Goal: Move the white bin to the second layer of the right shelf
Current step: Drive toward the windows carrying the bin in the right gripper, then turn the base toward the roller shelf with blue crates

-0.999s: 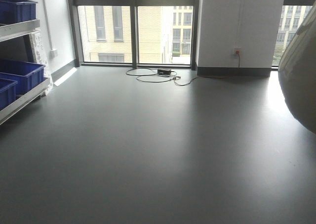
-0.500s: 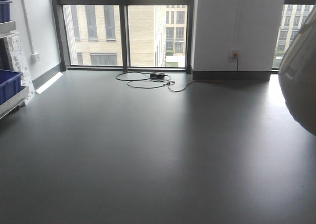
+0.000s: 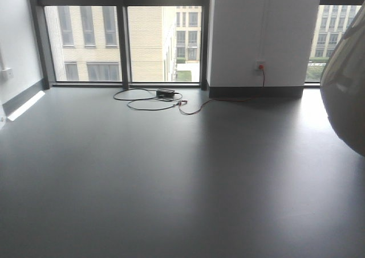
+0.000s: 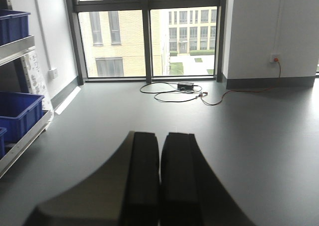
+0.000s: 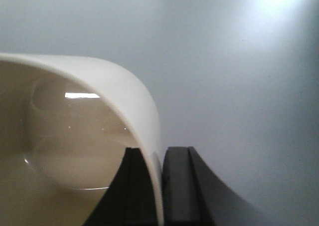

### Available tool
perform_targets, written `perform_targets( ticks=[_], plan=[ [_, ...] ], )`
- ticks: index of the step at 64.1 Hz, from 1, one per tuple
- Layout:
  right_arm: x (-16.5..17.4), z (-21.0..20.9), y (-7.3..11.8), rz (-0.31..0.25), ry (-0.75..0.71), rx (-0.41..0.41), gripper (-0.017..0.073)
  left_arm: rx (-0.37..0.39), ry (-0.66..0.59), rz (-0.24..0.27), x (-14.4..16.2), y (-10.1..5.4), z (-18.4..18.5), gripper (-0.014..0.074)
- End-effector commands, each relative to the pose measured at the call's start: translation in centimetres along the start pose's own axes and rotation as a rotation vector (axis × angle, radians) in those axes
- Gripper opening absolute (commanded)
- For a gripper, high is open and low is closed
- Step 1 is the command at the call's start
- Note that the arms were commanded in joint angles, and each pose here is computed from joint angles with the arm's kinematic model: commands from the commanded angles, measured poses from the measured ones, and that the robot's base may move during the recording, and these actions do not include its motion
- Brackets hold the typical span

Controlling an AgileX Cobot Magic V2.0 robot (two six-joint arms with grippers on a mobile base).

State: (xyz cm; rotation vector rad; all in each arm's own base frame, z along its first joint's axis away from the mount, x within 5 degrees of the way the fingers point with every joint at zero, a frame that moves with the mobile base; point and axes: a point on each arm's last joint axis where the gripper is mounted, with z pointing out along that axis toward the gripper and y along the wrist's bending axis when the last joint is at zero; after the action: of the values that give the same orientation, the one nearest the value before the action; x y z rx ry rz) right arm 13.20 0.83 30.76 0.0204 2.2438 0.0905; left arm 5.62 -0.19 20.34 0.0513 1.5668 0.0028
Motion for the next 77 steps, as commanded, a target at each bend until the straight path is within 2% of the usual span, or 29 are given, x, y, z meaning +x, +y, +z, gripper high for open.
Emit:
perform_targets(
  ticks=[1,77],
  plan=[
    [-1.57,-0.47,0.09,-0.005,-0.111,-0.004,0.0050,-0.004,-0.060,-0.009,0.41,0.02,0.03,0.0085],
    [-1.55,-0.48,0.09,-0.005,-0.109,-0.005,0.0050,-0.004,-0.060,-0.009,0.41,0.02,0.03,0.0085]
  ],
)
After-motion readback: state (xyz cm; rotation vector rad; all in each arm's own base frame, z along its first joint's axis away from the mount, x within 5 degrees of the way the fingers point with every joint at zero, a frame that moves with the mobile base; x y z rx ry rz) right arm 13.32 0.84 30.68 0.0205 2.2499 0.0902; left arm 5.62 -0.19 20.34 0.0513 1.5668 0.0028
